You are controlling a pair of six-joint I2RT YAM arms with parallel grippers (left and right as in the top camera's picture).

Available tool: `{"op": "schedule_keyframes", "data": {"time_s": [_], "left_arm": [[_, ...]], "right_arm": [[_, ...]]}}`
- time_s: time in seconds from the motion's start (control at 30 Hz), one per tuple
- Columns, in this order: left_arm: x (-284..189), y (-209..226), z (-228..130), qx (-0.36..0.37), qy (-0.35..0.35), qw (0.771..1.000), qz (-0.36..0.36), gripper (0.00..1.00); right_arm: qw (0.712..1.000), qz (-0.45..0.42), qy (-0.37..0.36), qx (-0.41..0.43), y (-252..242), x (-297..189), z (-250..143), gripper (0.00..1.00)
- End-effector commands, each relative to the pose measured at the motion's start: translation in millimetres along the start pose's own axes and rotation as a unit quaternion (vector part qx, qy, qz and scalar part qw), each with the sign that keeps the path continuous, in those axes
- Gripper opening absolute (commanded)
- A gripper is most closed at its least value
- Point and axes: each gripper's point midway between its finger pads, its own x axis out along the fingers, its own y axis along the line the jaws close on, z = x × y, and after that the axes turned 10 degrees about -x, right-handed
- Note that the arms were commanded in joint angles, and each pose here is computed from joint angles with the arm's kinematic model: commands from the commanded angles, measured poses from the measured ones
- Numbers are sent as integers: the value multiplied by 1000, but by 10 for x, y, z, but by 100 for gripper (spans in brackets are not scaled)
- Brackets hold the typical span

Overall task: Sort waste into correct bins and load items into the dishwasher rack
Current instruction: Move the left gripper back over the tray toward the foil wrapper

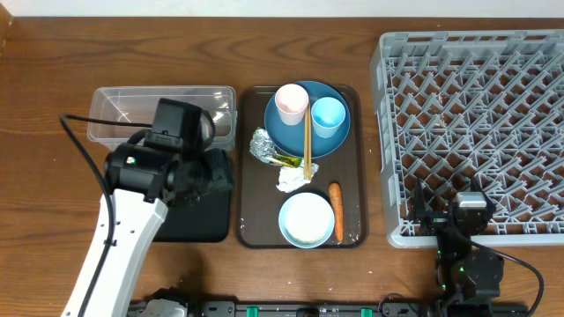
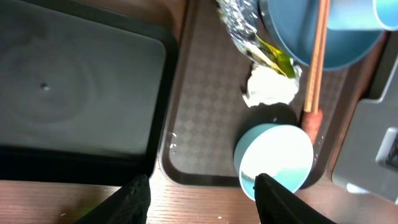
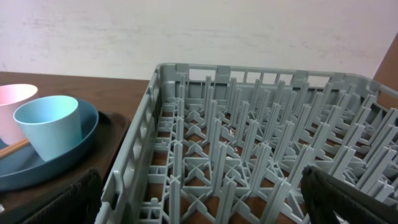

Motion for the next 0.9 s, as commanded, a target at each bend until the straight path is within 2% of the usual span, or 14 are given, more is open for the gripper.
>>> {"op": "schedule_keyframes", "data": {"time_s": [0.0,0.27,0.87], "left_arm": [[-33,-68,-50,30,-2,1000,-3,55],[-1,-237,-252,70,12,997,-6,54],[58,-166,-289,62,11,998,20,55]], "right_arm": [[1000,3,-1,-3,20,0,-6,99],[1000,3,-1,-3,20,0,-6,99],[1000,3,-1,-3,20,0,-6,99]]}}
